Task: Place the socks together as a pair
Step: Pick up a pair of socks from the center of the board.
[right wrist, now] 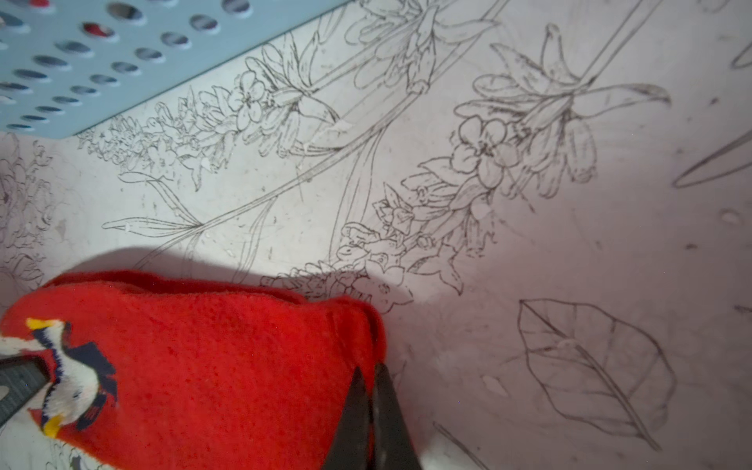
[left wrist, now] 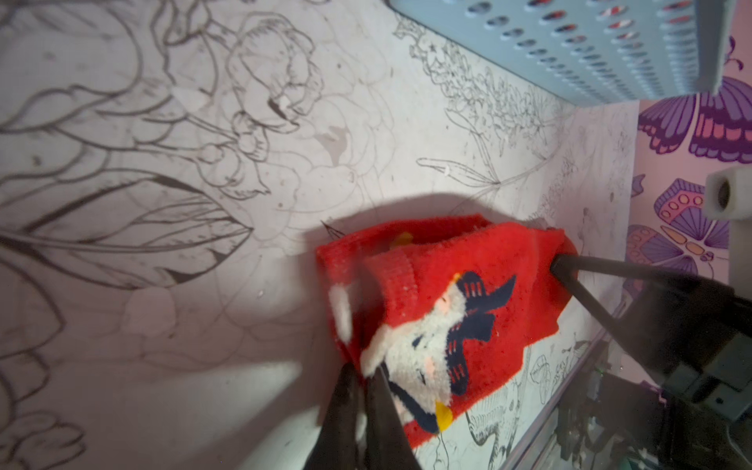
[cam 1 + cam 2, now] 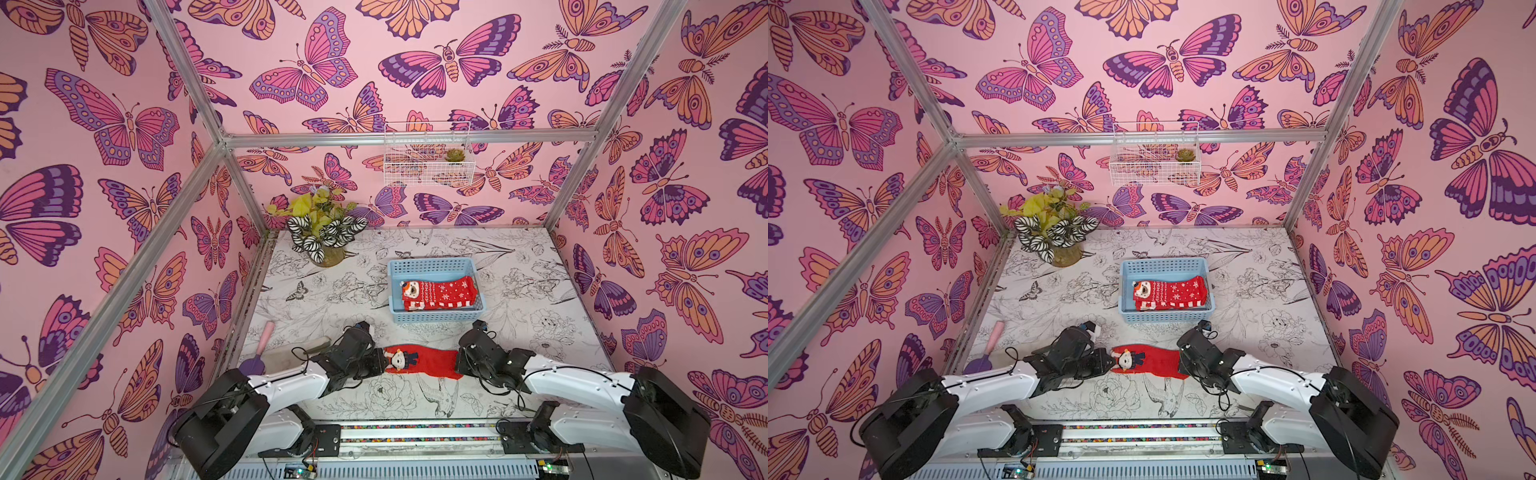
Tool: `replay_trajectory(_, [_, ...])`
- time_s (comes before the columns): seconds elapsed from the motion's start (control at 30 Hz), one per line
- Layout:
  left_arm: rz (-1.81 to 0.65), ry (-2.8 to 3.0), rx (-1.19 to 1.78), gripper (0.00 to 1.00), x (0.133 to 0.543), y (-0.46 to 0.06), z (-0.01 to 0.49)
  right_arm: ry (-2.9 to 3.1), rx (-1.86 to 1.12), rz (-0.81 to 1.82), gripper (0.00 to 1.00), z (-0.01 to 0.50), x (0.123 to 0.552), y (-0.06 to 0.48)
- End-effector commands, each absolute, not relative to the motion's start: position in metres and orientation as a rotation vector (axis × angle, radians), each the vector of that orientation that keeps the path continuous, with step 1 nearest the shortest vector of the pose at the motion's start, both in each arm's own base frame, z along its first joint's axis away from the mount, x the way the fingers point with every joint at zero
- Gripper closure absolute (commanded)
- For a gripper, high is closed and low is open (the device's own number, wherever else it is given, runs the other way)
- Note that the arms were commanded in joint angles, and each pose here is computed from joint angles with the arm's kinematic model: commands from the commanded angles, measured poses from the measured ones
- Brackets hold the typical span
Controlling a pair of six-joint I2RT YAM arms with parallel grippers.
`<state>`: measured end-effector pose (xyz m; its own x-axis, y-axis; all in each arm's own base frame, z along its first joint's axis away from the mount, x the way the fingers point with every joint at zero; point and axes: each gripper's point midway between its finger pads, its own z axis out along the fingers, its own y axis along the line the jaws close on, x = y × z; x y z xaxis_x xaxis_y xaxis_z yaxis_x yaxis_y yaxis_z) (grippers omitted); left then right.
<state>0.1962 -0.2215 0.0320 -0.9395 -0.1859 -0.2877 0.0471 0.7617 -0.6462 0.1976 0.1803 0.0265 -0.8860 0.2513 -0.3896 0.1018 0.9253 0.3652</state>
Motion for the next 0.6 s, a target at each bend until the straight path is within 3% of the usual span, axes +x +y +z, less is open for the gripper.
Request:
replay_trajectory(0.0, [-1.039,2.588,-0.071,1.00,0.189,-0.224,0.044,2.602,0.215,0.511,1.00,0.052,0.202,0.185])
replay_trajectory(0.23, [-1.095,2.514,-0.069,1.00,0.181,-0.220,0.081,2.501,0.154,0.613,1.00,0.101,0.203,0.187])
replay_trajectory(0.3, [-1.153,2.437,-0.027,1.00,0.186,-0.228,0.116,2.461,0.136,0.608,1.00,0.124,0.206,0.184])
replay_trajectory(0.57, [-1.044,2.369,0.089,1.00,0.209,-0.235,0.177,2.241,0.136,0.364,1.00,0.197,0.234,0.144])
